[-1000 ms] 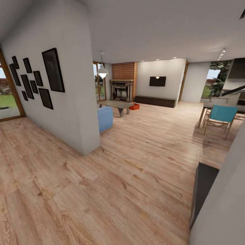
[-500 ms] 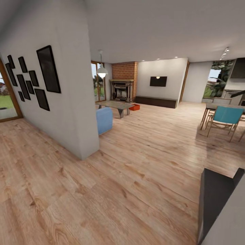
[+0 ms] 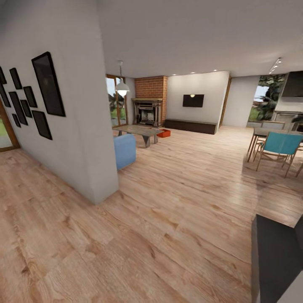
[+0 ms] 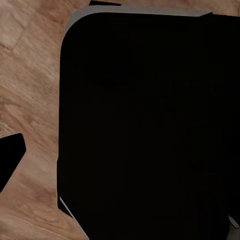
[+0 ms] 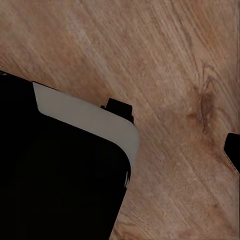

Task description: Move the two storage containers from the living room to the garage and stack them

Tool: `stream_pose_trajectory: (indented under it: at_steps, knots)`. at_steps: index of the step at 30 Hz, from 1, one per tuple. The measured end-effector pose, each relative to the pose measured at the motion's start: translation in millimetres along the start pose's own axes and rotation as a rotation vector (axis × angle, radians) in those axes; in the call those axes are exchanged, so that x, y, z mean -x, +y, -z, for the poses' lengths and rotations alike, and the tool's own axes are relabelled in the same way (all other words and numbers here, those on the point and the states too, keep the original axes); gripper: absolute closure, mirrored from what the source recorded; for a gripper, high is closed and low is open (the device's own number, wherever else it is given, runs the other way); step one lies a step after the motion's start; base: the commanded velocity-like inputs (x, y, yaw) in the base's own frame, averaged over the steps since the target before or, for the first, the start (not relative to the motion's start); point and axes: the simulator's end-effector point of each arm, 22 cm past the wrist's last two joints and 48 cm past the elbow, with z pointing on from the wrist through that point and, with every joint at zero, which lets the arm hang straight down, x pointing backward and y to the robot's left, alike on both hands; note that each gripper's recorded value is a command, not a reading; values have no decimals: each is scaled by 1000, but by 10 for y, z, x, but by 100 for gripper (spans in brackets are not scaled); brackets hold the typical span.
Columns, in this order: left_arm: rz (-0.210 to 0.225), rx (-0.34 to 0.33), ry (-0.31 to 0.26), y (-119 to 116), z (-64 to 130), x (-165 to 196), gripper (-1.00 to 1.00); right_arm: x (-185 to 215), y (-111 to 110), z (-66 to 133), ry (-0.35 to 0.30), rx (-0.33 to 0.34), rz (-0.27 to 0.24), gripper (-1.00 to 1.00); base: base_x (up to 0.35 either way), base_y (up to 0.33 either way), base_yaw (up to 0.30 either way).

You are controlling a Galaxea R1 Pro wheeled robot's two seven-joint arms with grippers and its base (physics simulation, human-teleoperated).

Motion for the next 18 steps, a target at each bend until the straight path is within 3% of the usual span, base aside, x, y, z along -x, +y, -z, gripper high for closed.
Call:
stream_pose_trajectory:
  at_steps: [9,18]
  knots:
    - [0,0,0,0,0,1,-100,7,2,-1,-2,-5,0,-100,325,6,-255]
    - [0,0,0,0,0,3,-100,-3,-21,0,0,-8,2,-100,325,91,-276]
